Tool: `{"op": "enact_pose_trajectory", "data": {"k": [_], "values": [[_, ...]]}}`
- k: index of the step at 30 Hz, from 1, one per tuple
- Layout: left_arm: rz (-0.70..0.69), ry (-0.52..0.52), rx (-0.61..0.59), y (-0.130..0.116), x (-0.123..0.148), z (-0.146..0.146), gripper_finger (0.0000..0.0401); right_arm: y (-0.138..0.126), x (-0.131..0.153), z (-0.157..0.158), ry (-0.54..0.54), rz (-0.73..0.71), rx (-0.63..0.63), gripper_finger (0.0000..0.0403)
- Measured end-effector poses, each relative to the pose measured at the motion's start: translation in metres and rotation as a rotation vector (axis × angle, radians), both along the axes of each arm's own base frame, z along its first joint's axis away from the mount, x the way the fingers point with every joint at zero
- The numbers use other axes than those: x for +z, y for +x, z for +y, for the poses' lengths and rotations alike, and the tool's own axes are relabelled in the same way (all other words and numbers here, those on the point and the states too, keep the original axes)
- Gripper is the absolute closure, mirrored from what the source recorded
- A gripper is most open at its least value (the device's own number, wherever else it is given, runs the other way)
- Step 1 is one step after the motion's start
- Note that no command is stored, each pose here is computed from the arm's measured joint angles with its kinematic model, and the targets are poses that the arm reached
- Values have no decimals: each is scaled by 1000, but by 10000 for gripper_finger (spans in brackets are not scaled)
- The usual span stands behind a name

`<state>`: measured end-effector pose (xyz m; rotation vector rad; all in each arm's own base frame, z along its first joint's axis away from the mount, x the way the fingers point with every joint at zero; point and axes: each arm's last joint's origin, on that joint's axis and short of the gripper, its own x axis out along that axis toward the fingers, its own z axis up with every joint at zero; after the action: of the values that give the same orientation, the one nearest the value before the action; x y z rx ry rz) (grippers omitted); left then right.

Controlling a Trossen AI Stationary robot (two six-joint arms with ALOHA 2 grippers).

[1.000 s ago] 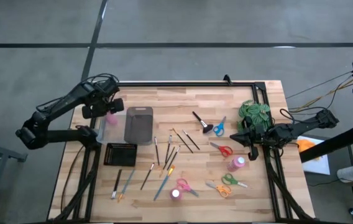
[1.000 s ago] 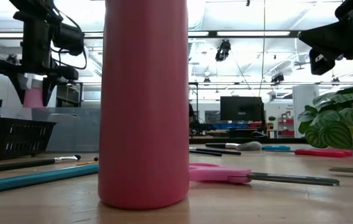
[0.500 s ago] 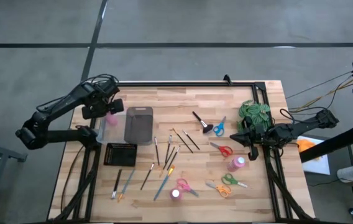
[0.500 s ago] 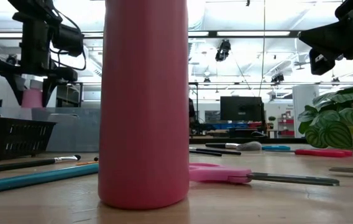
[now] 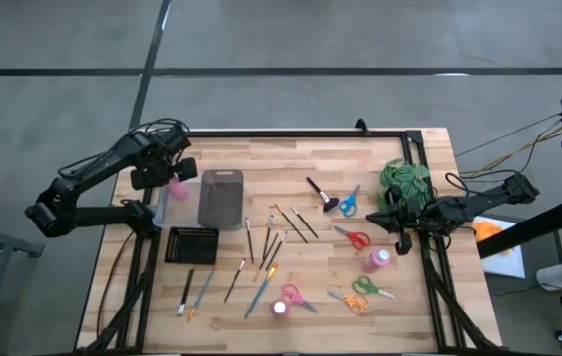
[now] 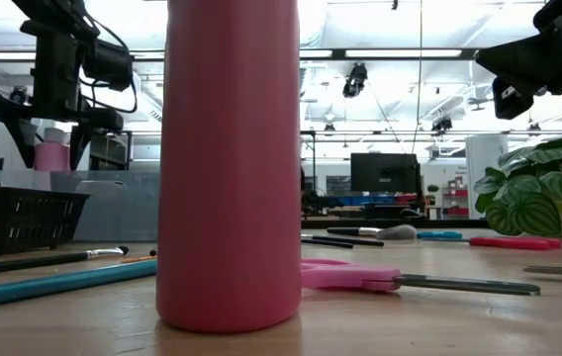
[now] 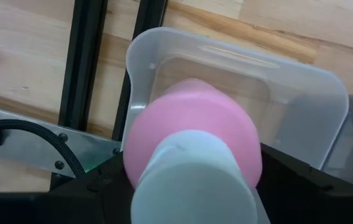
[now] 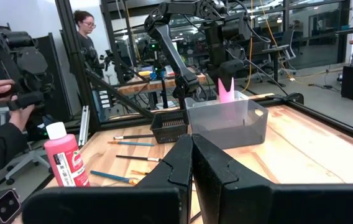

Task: Pick & Place Paint Supplies
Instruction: Put the left light pink bottle into the white bin, then put the dark pink bottle into the white bin

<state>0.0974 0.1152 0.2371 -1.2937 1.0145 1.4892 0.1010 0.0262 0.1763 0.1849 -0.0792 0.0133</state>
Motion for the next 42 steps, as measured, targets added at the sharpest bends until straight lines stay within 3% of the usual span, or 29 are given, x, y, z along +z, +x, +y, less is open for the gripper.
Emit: {"op": "enact_pose_trajectory", "data": {"k": [7, 22, 36, 42], "values": [[3, -11, 1, -1, 1, -1, 118, 0, 0, 0, 0, 0, 0, 394], [-55, -80, -33, -3, 31, -10, 118, 0, 0, 0, 0, 0, 0, 394], [-201, 1, -83, 1, 51, -56, 117, 0, 0, 0, 0, 0, 0, 394], [-211, 20, -176, 20, 58, -79, 117, 0, 0, 0, 0, 0, 0, 394]]}}
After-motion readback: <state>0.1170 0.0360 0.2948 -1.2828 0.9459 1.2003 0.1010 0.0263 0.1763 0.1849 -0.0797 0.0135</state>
